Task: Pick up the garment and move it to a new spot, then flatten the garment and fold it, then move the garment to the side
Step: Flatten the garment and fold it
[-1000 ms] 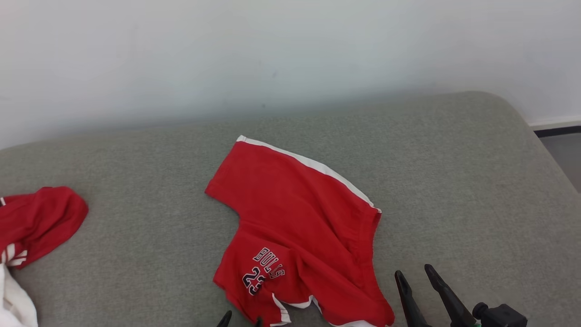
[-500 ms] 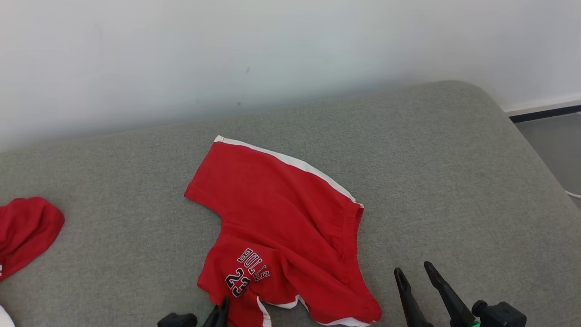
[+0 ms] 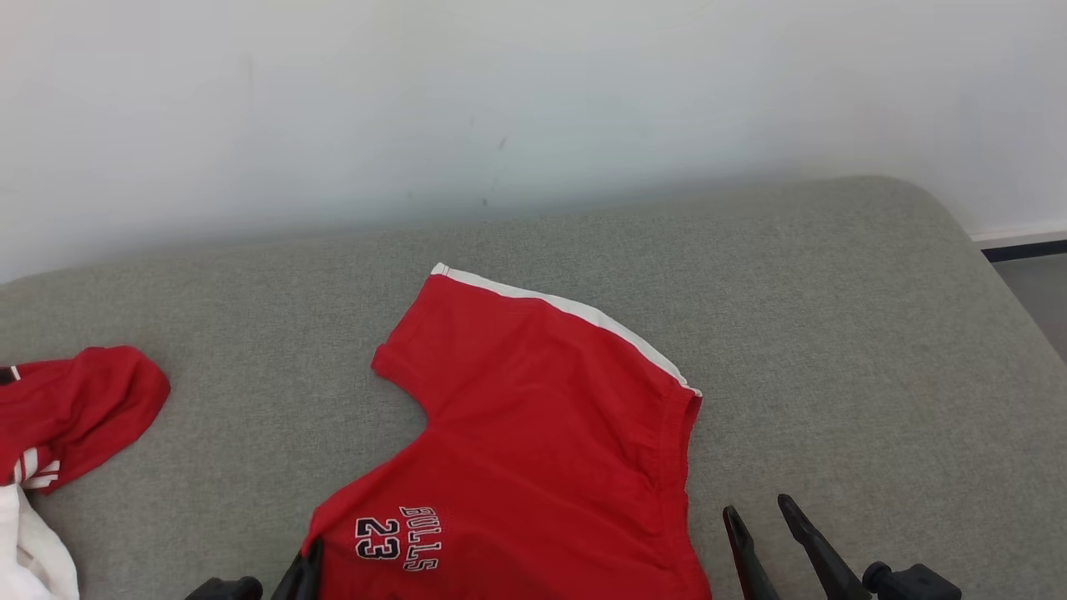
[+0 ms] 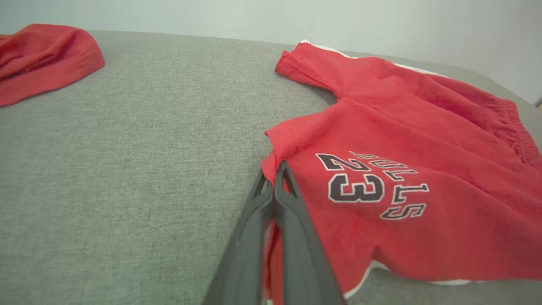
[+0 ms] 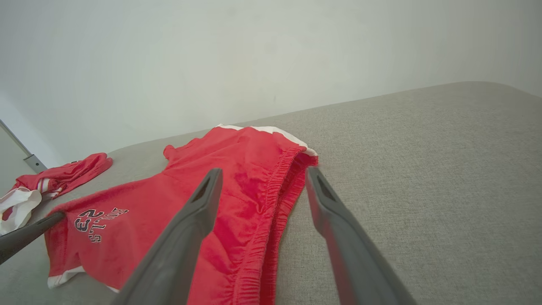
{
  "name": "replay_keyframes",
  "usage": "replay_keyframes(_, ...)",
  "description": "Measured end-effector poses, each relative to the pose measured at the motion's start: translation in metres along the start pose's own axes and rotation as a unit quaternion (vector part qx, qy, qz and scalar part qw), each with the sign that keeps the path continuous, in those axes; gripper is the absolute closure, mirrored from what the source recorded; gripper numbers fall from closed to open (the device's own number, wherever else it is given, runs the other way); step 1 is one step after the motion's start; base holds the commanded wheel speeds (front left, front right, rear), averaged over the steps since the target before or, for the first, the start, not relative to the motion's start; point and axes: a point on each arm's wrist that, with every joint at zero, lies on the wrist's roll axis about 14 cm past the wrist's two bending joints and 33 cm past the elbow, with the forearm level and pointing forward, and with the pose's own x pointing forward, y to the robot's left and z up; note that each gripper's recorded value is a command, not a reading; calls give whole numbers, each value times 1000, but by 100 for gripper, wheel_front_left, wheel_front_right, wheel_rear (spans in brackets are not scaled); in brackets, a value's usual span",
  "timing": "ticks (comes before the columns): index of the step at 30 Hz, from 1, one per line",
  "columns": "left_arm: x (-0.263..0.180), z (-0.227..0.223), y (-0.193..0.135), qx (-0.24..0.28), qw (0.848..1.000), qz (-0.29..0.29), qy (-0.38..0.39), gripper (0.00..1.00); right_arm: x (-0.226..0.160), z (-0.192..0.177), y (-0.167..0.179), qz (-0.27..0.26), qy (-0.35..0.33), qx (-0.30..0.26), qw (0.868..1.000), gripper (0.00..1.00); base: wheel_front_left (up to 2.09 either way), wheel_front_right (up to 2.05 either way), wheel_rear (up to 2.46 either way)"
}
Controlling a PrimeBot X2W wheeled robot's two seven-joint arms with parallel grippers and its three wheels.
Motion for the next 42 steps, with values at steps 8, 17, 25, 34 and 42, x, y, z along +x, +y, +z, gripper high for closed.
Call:
replay_keyframes(8, -3, 4, 16, -2, 1000, 22, -4, 94, 0, -3, 3, 8, 6, -3, 1000, 0, 0, 0, 0)
replay_keyframes(17, -2, 20, 17, 4, 999, 30, -31, 0, -1, -6, 1, 6, 10, -4, 1000, 0, 0, 0, 0)
replay_keyframes(25, -21, 30, 28, -4, 996, 60, -64, 0, -2, -14, 4, 10, 24, 6, 1000, 0, 0, 0, 0)
replay_keyframes(34, -52, -7, 18, 0, 998, 56, -22, 0, -15, -33, 11, 56, 70, -27, 996, 0, 0, 0, 0)
replay_keyframes(42, -67, -49, 4, -7, 998, 37, 42, 0, -36, -55, 7, 109, 134, -79, 982, 0, 0, 0, 0)
